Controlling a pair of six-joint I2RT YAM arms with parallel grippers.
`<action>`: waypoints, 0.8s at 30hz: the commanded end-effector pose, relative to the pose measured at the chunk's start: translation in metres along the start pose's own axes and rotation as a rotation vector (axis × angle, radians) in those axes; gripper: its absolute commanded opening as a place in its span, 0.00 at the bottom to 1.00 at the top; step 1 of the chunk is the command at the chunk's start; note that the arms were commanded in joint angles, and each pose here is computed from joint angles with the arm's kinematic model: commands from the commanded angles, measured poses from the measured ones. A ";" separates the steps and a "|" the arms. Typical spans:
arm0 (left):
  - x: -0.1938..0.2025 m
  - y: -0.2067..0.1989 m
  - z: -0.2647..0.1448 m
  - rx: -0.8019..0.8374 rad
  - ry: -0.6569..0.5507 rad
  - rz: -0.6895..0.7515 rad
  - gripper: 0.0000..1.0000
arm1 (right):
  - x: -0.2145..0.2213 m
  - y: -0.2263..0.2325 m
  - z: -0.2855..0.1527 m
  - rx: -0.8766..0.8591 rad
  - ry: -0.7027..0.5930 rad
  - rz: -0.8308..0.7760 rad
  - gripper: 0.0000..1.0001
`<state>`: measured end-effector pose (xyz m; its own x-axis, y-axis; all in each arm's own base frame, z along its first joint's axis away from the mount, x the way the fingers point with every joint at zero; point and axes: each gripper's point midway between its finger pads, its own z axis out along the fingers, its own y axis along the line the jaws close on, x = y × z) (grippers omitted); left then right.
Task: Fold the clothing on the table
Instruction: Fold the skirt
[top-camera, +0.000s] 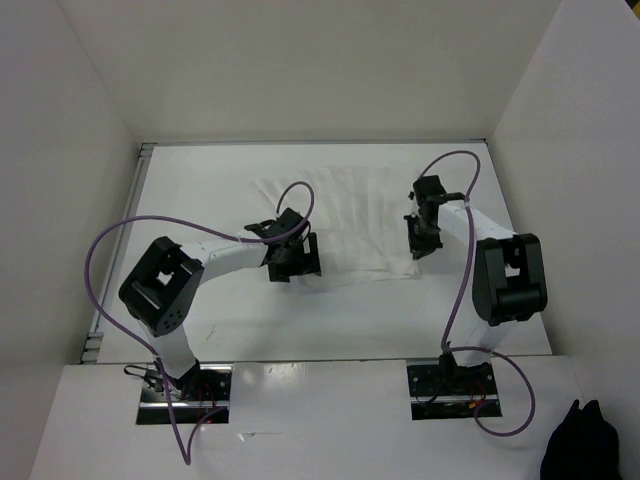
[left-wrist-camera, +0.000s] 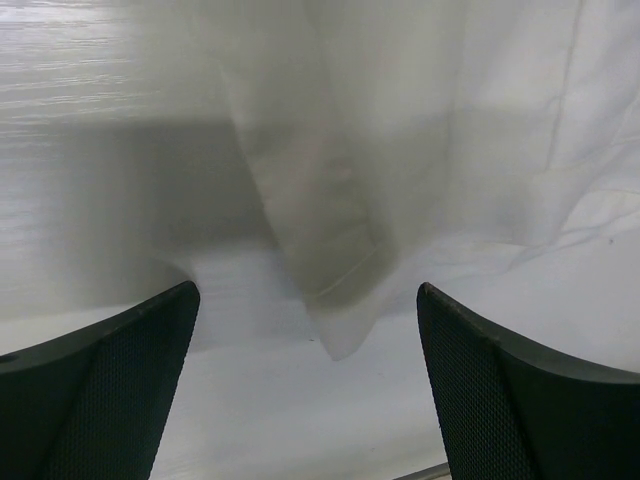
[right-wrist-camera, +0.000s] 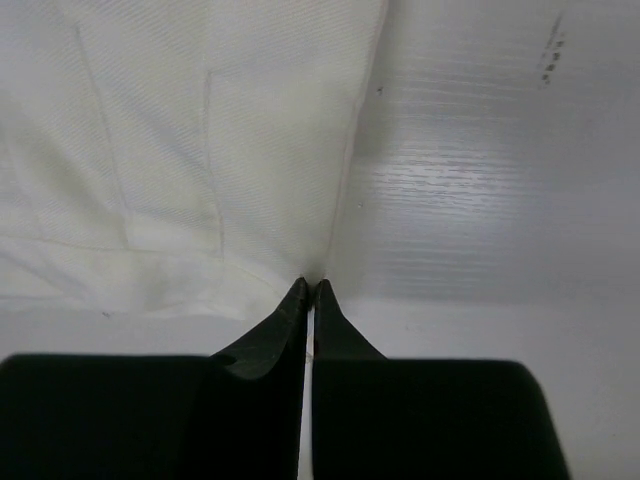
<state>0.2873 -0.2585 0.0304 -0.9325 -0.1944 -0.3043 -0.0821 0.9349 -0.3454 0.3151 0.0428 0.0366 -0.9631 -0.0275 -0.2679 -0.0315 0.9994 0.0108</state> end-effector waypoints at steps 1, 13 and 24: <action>-0.003 0.023 -0.007 -0.115 -0.024 -0.038 0.96 | -0.038 -0.013 -0.037 0.036 -0.198 0.062 0.00; -0.009 0.019 -0.002 -0.087 -0.043 -0.081 0.96 | -0.032 -0.015 -0.035 0.027 -0.195 0.060 0.61; -0.017 -0.034 0.005 0.145 0.005 -0.144 0.87 | -0.023 -0.014 -0.019 0.026 -0.116 0.039 0.56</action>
<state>0.2966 -0.2687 0.0335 -0.9162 -0.3045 -0.2606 -0.1728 0.8867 -0.4287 0.3303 0.0311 0.0647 -0.9214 0.0214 -0.3880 0.0208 0.9998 0.0058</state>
